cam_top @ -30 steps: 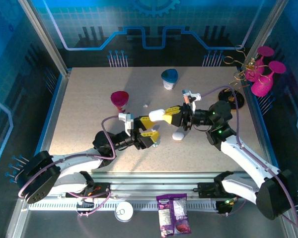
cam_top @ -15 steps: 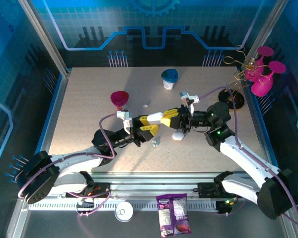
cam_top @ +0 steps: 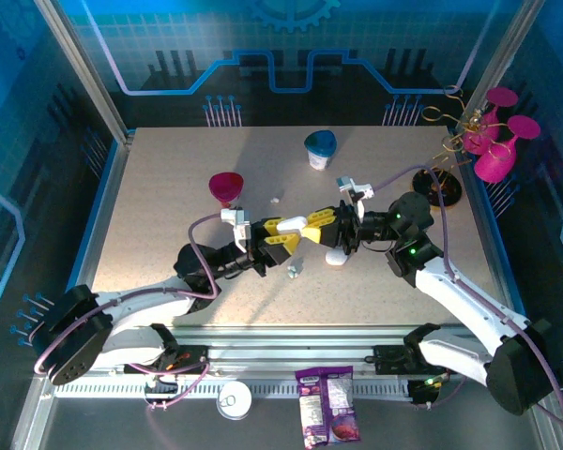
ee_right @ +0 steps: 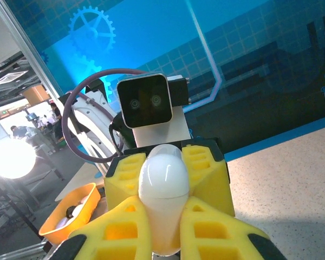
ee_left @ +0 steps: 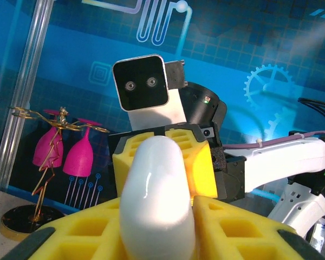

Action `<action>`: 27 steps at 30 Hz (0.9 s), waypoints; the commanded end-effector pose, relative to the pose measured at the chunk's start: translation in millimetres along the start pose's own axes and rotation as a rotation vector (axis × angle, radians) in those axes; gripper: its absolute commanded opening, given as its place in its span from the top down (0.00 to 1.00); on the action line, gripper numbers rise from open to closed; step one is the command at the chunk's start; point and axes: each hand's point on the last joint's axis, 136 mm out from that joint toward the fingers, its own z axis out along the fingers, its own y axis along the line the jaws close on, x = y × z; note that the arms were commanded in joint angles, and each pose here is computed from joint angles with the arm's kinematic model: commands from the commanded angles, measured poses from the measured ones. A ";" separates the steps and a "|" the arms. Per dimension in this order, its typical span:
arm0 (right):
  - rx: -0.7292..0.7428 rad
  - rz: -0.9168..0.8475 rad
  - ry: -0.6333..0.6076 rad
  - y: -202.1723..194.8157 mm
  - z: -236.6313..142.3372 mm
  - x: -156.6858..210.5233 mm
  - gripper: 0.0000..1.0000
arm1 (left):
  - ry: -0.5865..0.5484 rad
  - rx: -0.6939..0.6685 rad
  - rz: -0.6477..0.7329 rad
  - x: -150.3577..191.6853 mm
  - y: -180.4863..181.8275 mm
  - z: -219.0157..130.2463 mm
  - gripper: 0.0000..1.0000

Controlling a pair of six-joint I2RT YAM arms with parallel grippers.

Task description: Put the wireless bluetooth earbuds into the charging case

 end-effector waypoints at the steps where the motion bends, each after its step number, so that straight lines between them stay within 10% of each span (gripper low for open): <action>1: 0.040 0.018 0.001 -9.4 0.9 7.0 0.93 | -0.062 0.086 0.043 -23.5 -18.6 8.3 0.76; 7: 0.050 0.014 0.004 -10.1 0.2 7.1 0.88 | -0.052 0.087 0.050 -19.5 -18.0 8.3 0.89; 11: 0.094 -0.007 0.001 -12.8 -3.0 5.3 0.46 | -0.032 0.088 0.100 -11.4 -18.0 3.2 0.91; 14: 0.168 -0.050 0.017 -16.0 -8.3 5.3 0.32 | 0.010 0.054 0.168 2.0 -9.0 -6.9 0.91; 27: 0.263 -0.181 0.175 -14.4 -7.9 18.6 0.18 | 0.255 0.027 0.299 32.2 -2.1 -22.2 0.91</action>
